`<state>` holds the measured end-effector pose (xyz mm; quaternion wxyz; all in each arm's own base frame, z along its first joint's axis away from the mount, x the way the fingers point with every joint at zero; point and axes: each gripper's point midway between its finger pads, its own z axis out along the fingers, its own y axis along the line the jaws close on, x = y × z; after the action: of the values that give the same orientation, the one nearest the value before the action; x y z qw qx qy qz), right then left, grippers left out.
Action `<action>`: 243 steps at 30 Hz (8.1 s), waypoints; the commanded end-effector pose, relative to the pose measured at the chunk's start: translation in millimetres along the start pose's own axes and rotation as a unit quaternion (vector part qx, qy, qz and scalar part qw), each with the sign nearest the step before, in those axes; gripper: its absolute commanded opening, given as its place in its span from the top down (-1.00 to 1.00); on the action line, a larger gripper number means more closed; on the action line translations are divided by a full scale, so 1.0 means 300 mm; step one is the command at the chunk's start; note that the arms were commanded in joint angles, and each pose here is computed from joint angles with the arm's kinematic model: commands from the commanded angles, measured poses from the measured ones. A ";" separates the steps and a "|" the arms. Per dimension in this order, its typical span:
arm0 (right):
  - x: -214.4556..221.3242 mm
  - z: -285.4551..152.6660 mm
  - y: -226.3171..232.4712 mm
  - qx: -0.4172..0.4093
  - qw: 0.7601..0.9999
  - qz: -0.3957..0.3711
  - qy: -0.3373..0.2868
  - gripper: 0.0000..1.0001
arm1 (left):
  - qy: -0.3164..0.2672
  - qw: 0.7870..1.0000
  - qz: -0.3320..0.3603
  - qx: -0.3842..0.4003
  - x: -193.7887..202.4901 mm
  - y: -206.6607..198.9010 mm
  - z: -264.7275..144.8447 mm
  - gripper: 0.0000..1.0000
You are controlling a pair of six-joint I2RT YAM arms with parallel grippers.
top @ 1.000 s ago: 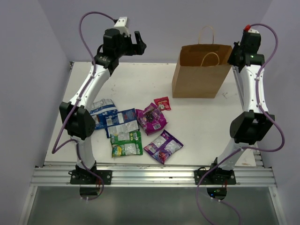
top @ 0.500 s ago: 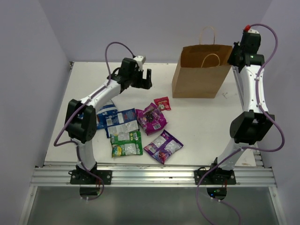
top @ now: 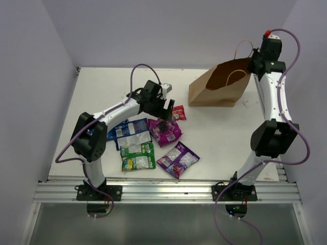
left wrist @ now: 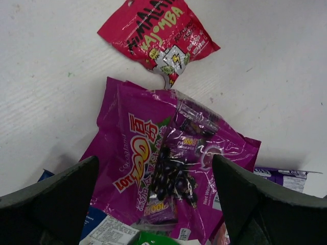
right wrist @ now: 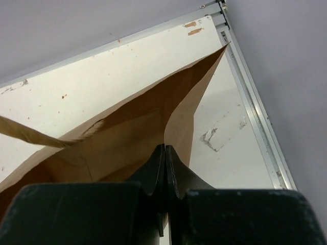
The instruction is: Place the snacks into the paper bag
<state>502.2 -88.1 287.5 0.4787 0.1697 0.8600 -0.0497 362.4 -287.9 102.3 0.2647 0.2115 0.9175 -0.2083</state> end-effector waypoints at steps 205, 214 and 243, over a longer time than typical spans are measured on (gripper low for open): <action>0.172 -0.159 0.344 -0.129 0.988 -0.061 0.051 1.00 | -0.497 0.844 0.146 0.138 -0.914 -0.435 -0.645 1.00; 0.167 -0.168 0.349 -0.135 0.988 -0.059 0.049 1.00 | -0.485 0.831 0.140 0.232 -1.059 -0.532 -0.419 1.00; 0.203 -0.156 0.348 -0.132 0.987 -0.066 0.062 1.00 | -0.235 0.956 0.172 0.029 -0.282 -0.305 -0.286 -0.48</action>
<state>472.2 26.9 278.7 0.4516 0.0612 0.8896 0.0298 376.4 -362.5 334.9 0.5946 0.2774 0.6979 -0.2869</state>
